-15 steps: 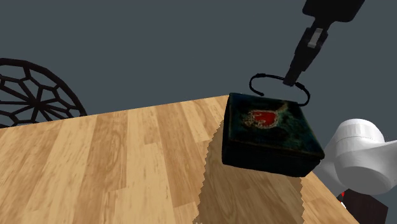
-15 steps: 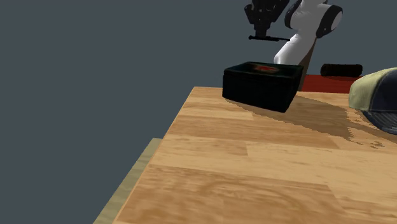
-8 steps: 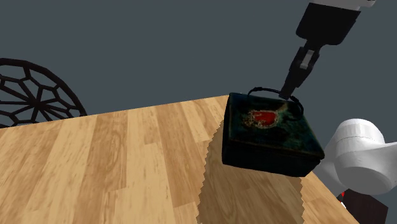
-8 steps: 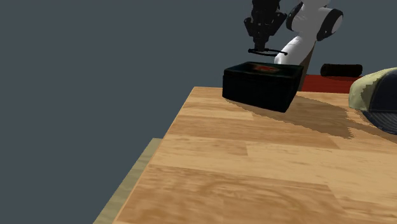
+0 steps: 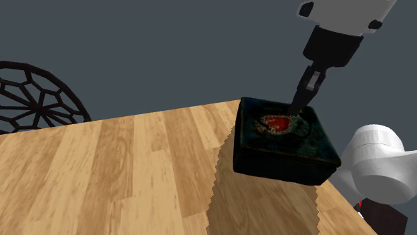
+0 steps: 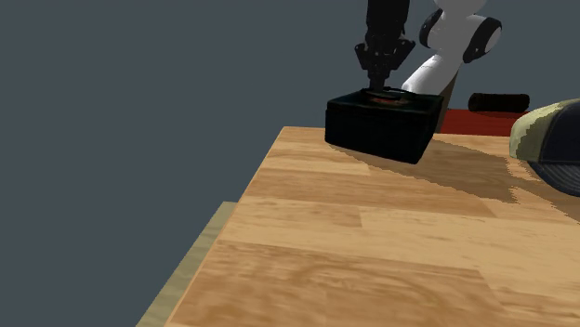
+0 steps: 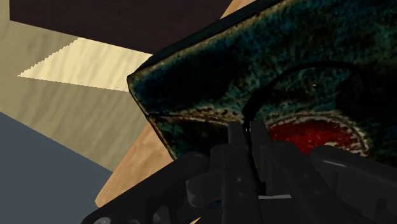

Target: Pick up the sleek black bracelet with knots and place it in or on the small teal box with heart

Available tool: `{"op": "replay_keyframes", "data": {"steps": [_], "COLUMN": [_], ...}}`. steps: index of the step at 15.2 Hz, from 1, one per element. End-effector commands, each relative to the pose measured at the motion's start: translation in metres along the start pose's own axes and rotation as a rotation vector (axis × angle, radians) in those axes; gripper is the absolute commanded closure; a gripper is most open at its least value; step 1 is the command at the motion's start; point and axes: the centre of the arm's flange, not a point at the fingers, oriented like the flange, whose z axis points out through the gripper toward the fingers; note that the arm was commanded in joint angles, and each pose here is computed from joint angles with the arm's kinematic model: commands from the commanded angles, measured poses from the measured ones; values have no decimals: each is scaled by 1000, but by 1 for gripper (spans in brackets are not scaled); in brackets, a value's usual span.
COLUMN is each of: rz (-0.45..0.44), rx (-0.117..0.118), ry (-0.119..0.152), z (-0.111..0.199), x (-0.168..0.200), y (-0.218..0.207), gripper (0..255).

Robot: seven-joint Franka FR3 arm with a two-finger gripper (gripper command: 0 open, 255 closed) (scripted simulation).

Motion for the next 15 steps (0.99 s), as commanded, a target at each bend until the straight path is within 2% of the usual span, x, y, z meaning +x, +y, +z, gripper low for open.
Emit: {"op": "replay_keyframes", "data": {"steps": [1,5,6,11,15], "rz": [0,0,0,0,0], "rx": [0,0,0,0,0], "ry": [0,0,0,0,0], "z": [1,0,0,0,-49], "x": [0,0,0,0,0], "y": [0,0,0,0,0], "gripper": [255,255,0,0,0]}}
